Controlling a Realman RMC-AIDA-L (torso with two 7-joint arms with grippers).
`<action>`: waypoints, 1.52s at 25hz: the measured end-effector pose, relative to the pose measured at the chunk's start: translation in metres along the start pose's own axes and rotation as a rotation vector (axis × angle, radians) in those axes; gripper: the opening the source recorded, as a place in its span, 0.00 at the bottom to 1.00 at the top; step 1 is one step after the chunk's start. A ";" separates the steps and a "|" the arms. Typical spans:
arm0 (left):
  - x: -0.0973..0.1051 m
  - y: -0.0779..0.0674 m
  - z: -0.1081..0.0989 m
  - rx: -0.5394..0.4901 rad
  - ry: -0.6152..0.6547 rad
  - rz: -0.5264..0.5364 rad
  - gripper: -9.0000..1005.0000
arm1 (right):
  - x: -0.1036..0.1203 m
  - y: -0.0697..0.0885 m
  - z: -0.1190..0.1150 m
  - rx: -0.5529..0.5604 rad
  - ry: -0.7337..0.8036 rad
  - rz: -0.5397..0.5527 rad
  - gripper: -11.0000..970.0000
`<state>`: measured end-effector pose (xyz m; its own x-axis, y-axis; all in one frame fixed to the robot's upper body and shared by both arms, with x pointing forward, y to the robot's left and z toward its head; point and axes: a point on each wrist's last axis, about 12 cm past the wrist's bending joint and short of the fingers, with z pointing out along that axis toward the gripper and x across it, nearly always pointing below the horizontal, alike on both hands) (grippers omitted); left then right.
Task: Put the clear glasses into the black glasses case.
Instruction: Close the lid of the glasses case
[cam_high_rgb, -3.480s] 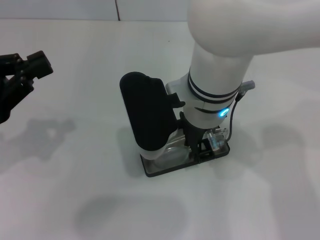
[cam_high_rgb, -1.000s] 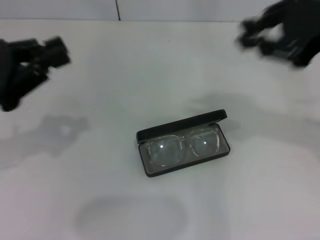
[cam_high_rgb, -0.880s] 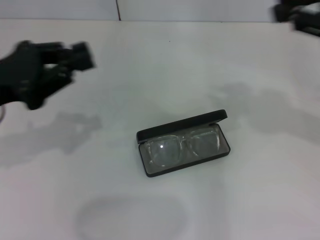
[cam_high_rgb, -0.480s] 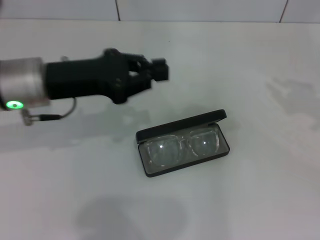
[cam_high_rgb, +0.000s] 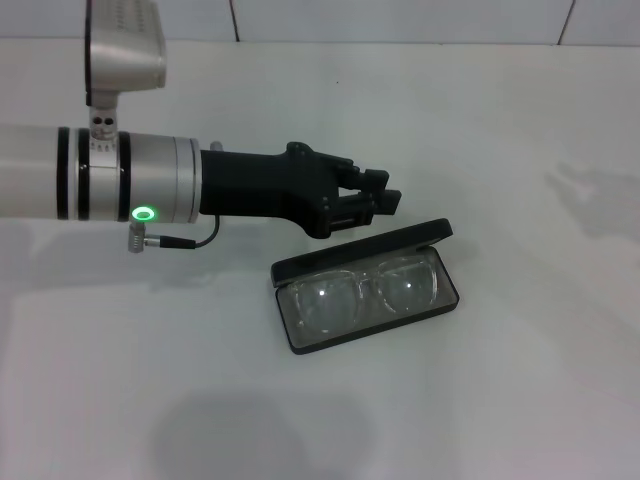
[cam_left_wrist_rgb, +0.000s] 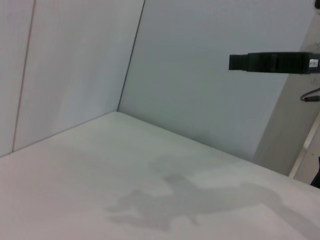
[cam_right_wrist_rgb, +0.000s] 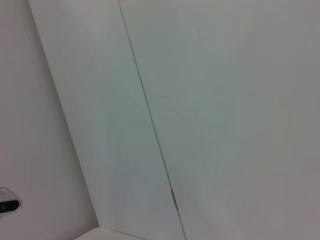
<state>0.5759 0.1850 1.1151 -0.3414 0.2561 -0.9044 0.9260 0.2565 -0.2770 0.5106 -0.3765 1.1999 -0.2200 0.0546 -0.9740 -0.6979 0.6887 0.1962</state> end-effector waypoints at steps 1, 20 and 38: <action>0.001 0.000 0.001 0.000 0.002 0.000 0.27 | 0.001 0.000 0.001 -0.002 0.000 0.004 0.21; 0.018 0.007 0.019 -0.032 0.042 -0.031 0.27 | 0.025 -0.004 0.018 -0.057 0.029 0.071 0.21; 0.030 0.006 0.026 -0.043 0.104 -0.040 0.25 | 0.028 -0.003 0.019 -0.063 0.032 0.085 0.21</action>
<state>0.5754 0.1699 1.0784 -0.3950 0.3398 -0.8535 0.9043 0.3077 -0.2960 0.5200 -0.3634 1.1698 -0.3009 0.0869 -0.9497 -0.7170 0.6359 0.2854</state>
